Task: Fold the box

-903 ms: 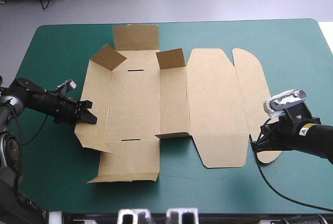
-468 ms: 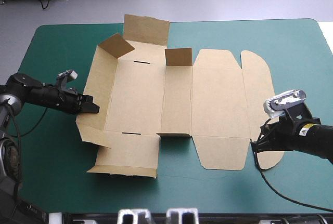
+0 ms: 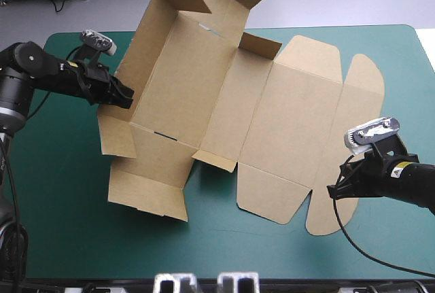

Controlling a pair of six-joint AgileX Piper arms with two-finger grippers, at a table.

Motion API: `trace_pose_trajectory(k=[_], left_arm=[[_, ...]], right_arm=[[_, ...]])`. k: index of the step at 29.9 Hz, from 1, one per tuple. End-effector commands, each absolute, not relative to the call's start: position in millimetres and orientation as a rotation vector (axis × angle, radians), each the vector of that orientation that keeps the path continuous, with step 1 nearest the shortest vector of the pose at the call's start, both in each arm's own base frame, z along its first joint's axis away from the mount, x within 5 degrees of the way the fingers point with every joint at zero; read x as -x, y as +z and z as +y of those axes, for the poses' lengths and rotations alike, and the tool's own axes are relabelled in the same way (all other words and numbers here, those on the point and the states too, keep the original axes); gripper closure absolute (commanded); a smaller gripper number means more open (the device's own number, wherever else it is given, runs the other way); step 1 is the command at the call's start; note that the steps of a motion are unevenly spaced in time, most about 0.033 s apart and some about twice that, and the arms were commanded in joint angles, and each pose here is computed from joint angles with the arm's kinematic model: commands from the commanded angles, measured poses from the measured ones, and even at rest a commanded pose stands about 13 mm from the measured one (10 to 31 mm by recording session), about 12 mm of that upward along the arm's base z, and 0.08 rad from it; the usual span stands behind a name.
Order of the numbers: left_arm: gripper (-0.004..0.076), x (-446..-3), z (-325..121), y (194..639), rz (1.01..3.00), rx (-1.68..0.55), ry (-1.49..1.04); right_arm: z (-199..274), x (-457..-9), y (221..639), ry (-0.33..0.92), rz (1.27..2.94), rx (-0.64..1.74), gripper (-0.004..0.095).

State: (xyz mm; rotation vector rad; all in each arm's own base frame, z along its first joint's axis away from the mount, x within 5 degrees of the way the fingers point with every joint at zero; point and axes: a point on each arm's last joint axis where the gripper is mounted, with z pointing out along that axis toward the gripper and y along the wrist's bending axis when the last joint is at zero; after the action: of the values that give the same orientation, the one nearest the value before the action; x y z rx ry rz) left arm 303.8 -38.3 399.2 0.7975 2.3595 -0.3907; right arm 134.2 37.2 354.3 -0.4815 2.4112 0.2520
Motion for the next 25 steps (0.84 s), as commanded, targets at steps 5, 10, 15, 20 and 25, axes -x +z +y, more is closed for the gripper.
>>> trace_pose_trajectory(k=[5,10,15,20,25], left_arm=[[0.0733,-280,-89,456,2.082,-1.075,-0.116],[0.0733,-282,-114,456,1.966,-1.183,0.097],[0.0733,-285,-132,457,1.876,-1.230,0.281],[0.0733,-284,-153,466,1.699,-1.244,0.360],[0.0733,-291,-173,465,1.585,-1.253,0.342]], right_arm=[[41,-139,369,0.293,2.289,0.431,0.0926],[41,-140,370,0.295,2.271,0.423,0.0925],[40,-144,375,0.283,2.216,0.403,0.0926],[39,-142,403,0.248,2.113,0.411,0.0925],[34,-143,431,0.171,2.045,0.398,0.0925]])
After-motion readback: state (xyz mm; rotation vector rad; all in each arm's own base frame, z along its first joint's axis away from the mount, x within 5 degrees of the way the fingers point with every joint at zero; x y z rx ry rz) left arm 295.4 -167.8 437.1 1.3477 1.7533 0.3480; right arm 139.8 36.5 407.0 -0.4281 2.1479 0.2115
